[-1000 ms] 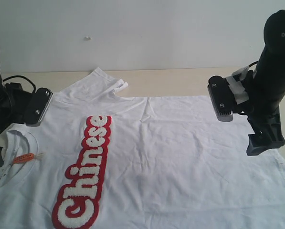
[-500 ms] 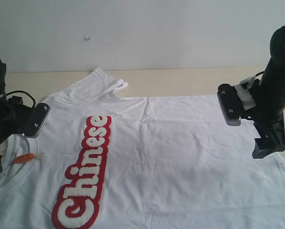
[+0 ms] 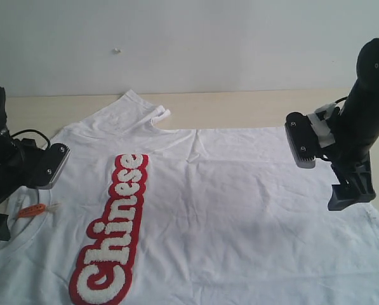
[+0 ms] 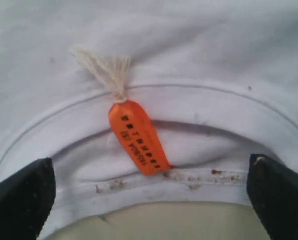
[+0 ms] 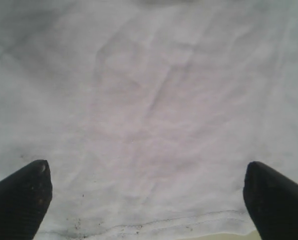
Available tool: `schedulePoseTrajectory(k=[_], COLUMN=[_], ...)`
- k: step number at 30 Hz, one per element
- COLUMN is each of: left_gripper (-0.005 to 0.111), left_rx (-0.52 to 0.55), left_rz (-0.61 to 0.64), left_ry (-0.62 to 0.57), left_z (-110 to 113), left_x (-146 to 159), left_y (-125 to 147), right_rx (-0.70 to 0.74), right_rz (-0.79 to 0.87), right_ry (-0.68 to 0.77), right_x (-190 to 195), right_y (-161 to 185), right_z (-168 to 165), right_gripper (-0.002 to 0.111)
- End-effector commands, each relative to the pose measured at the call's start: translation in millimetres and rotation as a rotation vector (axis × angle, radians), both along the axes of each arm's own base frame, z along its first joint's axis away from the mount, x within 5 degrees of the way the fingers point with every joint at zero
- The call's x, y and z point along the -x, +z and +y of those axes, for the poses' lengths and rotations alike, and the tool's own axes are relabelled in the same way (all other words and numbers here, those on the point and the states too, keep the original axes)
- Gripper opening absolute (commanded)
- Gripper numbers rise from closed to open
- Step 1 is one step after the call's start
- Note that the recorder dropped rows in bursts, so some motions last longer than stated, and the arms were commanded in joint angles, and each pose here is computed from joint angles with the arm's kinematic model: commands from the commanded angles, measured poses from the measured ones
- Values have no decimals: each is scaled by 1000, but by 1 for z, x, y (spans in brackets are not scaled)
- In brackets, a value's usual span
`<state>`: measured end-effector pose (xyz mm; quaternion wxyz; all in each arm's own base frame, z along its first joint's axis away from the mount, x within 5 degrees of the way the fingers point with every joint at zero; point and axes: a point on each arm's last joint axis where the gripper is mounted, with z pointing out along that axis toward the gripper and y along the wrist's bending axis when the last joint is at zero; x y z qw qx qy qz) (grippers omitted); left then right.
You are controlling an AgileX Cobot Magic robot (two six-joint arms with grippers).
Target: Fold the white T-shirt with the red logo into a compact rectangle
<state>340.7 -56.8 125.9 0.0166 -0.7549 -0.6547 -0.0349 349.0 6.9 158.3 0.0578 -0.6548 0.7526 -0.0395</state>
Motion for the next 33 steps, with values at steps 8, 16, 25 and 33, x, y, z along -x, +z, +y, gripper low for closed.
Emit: schedulePoseTrajectory(k=[8, 16, 25, 33], left_gripper=[105, 105, 105, 105], left_rx=[25, 25, 26, 42], left_rz=[33, 37, 31, 29], left_ry=[30, 30, 30, 45], left_z=[-2, -2, -2, -3], left_x=[-3, -3, -3, -3], left_y=[-19, -21, -20, -20], right_rx=[0, 13, 17, 8], right_rz=[2, 9, 205, 196], right_ry=[3, 20, 6, -100], right_x=[-3, -5, 10, 10], right_y=[-7, -14, -25, -27], right_z=[-1, -2, -5, -33], right_gripper=[105, 105, 105, 105])
